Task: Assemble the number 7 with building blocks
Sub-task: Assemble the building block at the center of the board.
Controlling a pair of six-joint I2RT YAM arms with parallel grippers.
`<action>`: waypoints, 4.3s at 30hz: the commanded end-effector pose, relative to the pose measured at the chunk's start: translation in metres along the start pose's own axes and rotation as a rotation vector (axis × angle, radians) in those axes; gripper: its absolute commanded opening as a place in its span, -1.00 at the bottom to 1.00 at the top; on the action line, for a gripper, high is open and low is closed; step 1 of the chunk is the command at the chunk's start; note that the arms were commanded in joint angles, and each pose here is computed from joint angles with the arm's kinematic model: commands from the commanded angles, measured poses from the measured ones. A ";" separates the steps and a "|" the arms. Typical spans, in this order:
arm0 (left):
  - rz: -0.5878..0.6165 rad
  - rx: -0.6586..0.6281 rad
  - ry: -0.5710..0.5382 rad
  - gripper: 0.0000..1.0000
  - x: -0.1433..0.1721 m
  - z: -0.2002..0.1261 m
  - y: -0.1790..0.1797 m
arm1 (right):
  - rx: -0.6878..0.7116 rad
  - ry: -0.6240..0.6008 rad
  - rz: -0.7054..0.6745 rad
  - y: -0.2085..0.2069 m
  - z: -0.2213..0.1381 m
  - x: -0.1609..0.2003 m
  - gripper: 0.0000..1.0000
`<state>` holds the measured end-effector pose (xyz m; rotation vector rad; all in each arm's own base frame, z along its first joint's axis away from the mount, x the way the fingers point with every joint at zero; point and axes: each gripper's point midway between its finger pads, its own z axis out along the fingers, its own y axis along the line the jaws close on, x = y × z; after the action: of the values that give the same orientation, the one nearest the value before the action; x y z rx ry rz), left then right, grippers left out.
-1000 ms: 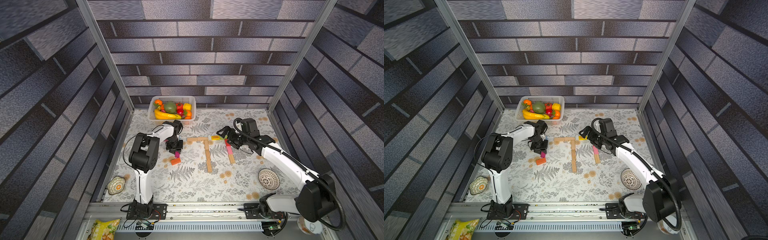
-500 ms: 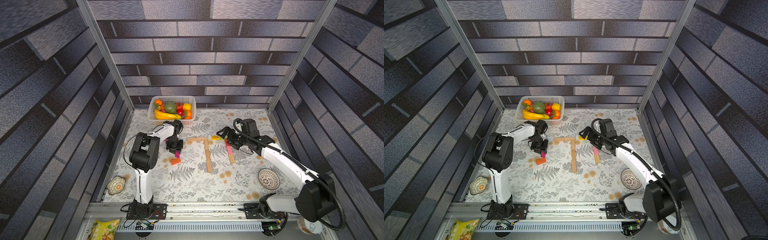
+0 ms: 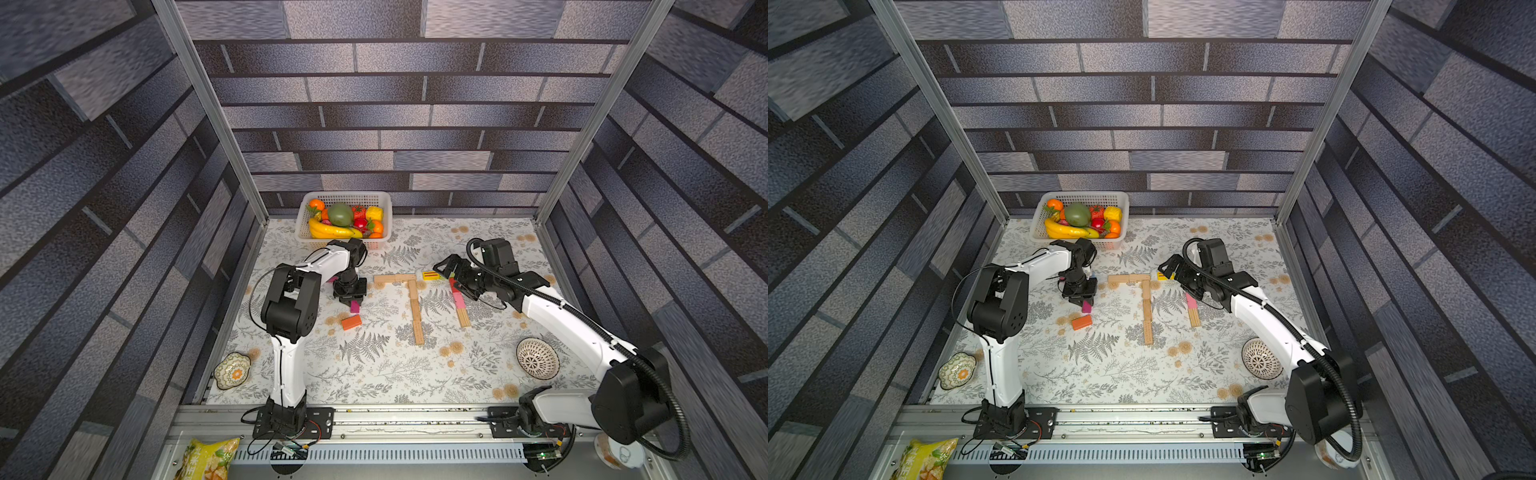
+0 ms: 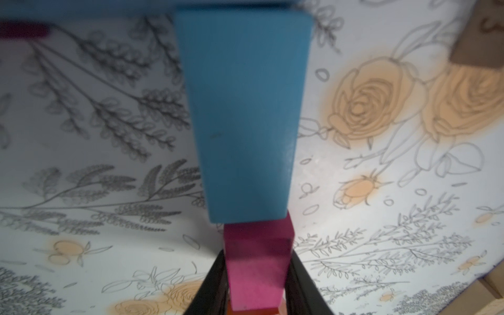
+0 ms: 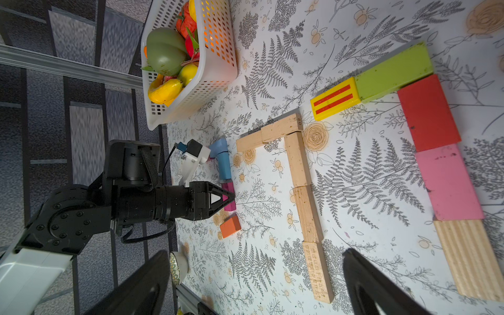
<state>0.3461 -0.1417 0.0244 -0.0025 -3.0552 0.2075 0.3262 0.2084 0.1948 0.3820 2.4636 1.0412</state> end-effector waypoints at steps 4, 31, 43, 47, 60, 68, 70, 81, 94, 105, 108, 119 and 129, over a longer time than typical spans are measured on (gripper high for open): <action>0.003 -0.028 0.022 -0.31 -0.001 0.004 0.007 | -0.003 0.004 -0.005 -0.002 -0.002 0.005 1.00; 0.032 -0.011 -0.048 0.27 0.014 -0.021 0.005 | -0.010 0.006 0.009 -0.005 0.001 0.006 1.00; 0.105 0.037 -0.023 0.28 0.049 -0.010 -0.004 | -0.025 -0.003 -0.001 0.001 -0.007 0.006 1.00; 0.118 0.038 -0.007 0.27 0.058 -0.006 -0.009 | -0.026 -0.009 -0.002 0.001 -0.010 0.007 1.00; 0.124 0.013 0.019 0.18 0.094 0.000 -0.009 | -0.032 -0.016 0.009 -0.002 -0.012 0.011 1.00; 0.095 -0.006 0.031 -0.16 0.094 0.010 -0.008 | -0.033 -0.018 0.007 -0.003 -0.014 0.012 1.00; 0.088 -0.017 0.031 -0.21 0.092 0.011 -0.006 | -0.031 -0.020 0.009 -0.003 -0.015 0.012 1.00; 0.071 -0.031 0.045 -0.36 0.084 0.013 -0.003 | -0.024 -0.017 0.011 -0.005 -0.012 0.012 1.00; 0.050 -0.031 0.052 -0.37 0.078 0.013 0.007 | -0.018 -0.013 0.014 -0.007 -0.008 0.012 1.00; 0.034 -0.023 0.042 -0.37 0.071 0.011 0.012 | -0.015 -0.015 0.027 -0.008 -0.005 0.010 1.00; 0.035 -0.019 0.040 -0.36 0.068 0.011 0.011 | -0.017 -0.014 0.033 -0.007 -0.004 0.010 1.00; 0.042 -0.009 0.041 -0.33 0.065 0.012 0.010 | -0.012 -0.016 0.038 -0.007 -0.001 0.010 1.00; 0.047 0.000 0.038 -0.11 0.065 0.011 0.010 | -0.007 -0.012 0.033 -0.006 0.002 0.013 1.00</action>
<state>0.2799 -0.1369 0.0217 -0.0554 -3.0254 0.2259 0.3142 0.2089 0.1884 0.4189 2.4499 1.0689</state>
